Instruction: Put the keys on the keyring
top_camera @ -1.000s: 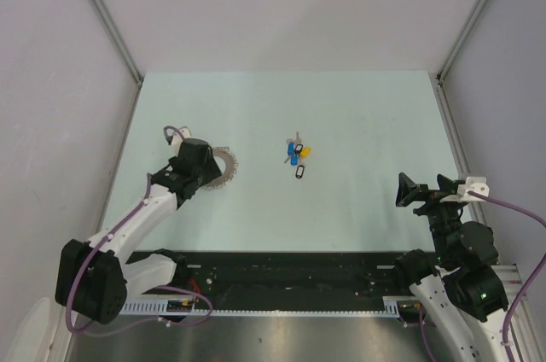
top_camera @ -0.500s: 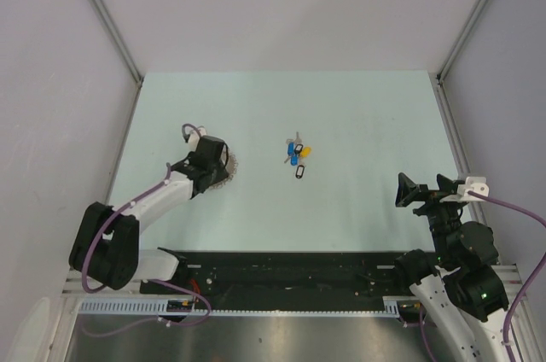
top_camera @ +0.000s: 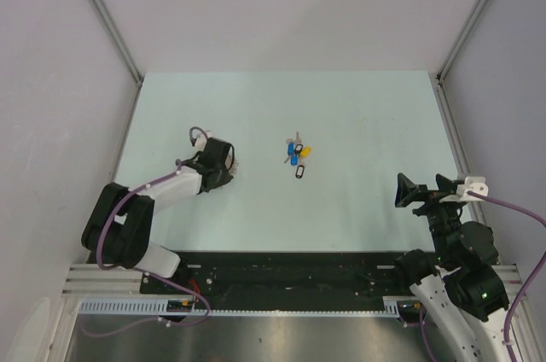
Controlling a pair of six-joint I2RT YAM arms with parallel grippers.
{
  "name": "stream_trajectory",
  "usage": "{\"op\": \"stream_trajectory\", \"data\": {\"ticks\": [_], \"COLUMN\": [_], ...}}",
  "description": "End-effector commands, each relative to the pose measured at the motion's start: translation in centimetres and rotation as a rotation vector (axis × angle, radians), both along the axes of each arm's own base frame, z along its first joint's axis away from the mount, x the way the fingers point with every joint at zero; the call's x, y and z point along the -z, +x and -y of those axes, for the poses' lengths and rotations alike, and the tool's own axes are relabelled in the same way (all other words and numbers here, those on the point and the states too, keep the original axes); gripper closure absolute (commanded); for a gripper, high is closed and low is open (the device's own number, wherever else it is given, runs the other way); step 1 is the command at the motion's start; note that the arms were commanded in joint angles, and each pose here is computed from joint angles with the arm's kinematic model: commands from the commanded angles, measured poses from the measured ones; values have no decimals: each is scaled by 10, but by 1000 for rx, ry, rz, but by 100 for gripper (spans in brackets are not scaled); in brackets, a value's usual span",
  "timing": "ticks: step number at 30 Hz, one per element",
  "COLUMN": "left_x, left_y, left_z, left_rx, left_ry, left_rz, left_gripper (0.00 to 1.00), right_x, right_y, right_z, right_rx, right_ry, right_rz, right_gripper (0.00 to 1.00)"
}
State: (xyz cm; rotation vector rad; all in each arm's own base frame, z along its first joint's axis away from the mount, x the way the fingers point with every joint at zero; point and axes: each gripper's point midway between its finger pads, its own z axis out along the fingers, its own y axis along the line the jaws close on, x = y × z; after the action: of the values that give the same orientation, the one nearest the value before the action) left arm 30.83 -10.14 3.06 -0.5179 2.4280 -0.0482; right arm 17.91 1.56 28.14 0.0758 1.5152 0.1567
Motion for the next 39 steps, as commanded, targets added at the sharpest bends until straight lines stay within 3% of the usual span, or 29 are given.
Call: {"op": "stream_trajectory", "data": {"ticks": [1,7,17,23,32,39], "left_x": [-15,-30,-97,-139,-167,-155], "left_y": [19,24,34,23,-19,-50], "left_z": [13,12,19,59,146,202], "left_rx": [-9,9,160,421,820,1075], "left_ry": [-44,-22,75,147,123,52], "left_rz": [55,77,222,351,524,562], "left_gripper": [82,99,99,100,99,100], "right_x": [-5,-5,-6,-9,-7,-5], "right_y": [-1,-1,-2,-2,-2,-1], "right_z": [-1,-1,-6,-9,-13,-10], "right_rx": [-8,-9,-43,-59,-82,-65], "right_ry": [1,0,-17,-24,-34,-36], "right_rz": [24,24,32,42,37,32], "right_gripper": [0,0,0,0,0,0]}}
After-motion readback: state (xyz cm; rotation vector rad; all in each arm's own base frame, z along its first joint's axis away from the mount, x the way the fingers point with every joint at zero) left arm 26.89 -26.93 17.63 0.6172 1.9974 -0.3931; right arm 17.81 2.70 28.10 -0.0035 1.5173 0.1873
